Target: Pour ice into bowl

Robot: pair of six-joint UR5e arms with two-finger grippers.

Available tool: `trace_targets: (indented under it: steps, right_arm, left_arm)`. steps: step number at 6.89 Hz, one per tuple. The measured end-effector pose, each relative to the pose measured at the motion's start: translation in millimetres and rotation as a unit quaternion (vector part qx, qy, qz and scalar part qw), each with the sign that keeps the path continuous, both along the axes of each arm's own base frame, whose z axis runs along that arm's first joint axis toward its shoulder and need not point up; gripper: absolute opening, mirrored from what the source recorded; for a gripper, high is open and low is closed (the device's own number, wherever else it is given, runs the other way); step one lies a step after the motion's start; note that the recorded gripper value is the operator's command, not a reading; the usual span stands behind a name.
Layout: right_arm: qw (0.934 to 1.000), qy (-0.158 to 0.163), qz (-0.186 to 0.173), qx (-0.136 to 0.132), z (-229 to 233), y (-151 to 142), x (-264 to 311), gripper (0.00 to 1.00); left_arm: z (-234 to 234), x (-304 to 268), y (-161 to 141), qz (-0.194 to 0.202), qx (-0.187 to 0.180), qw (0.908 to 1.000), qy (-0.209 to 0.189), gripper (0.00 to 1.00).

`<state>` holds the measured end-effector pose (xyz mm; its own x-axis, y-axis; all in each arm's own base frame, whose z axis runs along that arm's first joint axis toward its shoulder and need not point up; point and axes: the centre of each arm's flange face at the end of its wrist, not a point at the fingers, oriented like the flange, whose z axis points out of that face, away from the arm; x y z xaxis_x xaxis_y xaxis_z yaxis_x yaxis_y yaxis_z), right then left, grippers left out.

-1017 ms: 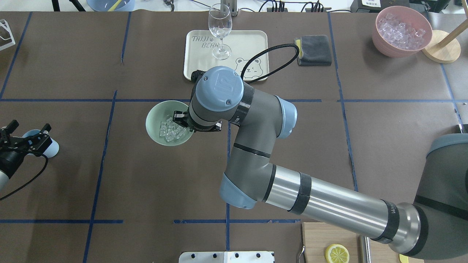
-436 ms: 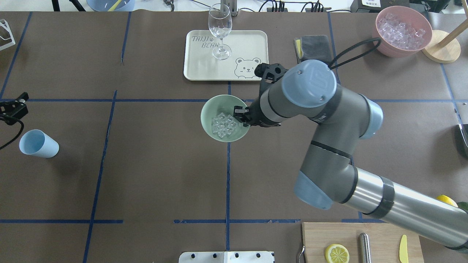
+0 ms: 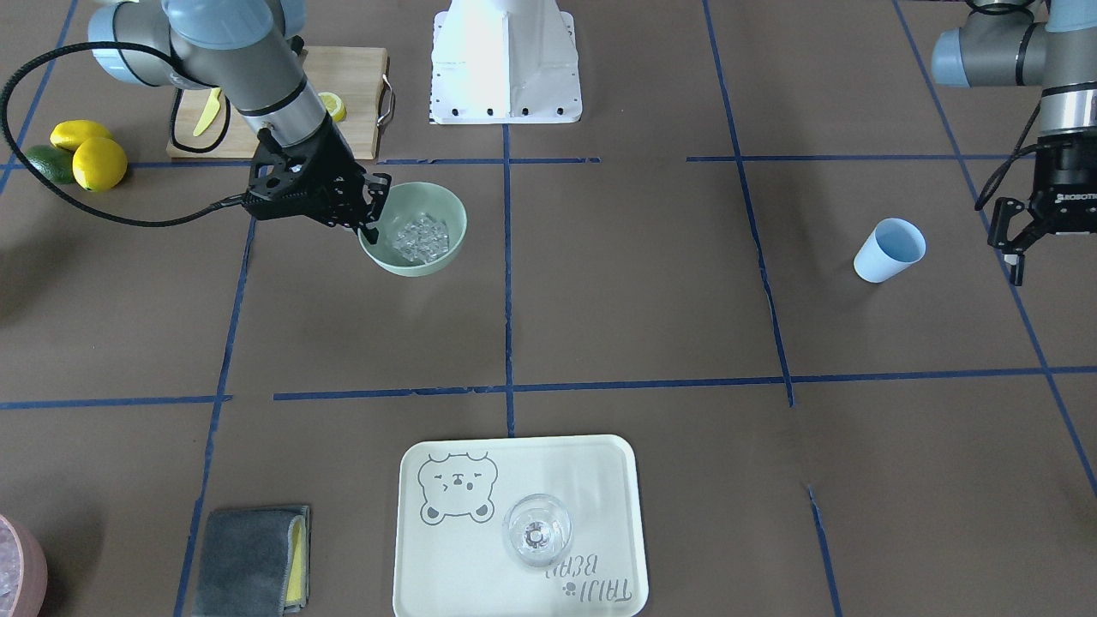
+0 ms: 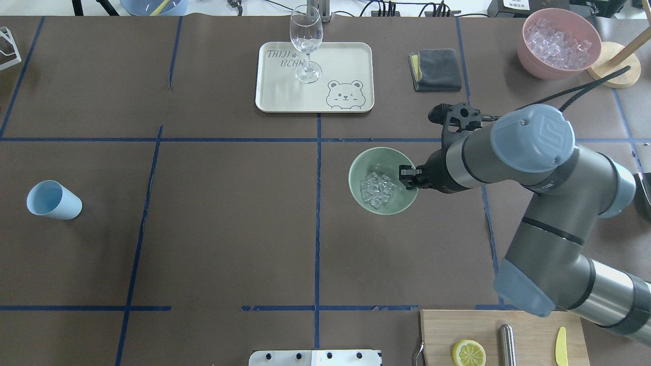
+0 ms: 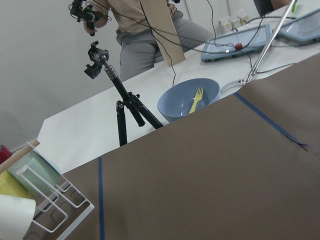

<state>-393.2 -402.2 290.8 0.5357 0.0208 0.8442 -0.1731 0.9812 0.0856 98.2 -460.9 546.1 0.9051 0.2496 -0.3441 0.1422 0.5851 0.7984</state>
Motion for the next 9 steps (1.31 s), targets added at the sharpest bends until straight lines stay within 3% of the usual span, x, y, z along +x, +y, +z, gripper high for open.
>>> trace_targets:
  steps: [1, 3, 5, 6, 8, 9]
  right_arm:
    - [0.9999, -0.005, 0.003, 0.01, 30.5, 3.8, 22.3, 0.0]
    - [0.9997, -0.003, -0.008, 0.023, 113.4, 3.3, 80.4, 0.0]
    - [0.9984, 0.032, -0.018, 0.042, 195.2, -4.5, 141.1, 0.0]
    - [0.9987, 0.029, -0.021, 0.037, 239.1, -10.4, 168.3, 0.0]
    - [0.9994, -0.009, -0.032, 0.013, 320.4, -15.2, 217.8, 0.0]
    - [0.9994, -0.016, -0.031, 0.006, 337.0, -14.9, 229.8, 0.56]
  left_arm:
    - [-5.8, -24.8, -24.0, 0.022, -0.026, 0.9991, -0.024, 1.0]
    - [1.5, -57.5, -44.3, 0.043, -0.046, 0.9957, -0.068, 1.0]
    - [24.6, -69.9, -43.4, 0.076, -0.075, 0.9927, -0.055, 1.0]
    - [34.0, -75.4, -42.1, 0.087, -0.09, 0.9911, -0.044, 1.0]
    - [41.2, -80.1, -40.8, 0.091, -0.102, 0.9899, -0.038, 1.0]
    - [43.5, -80.5, -40.5, 0.091, -0.105, 0.9896, -0.037, 1.0]
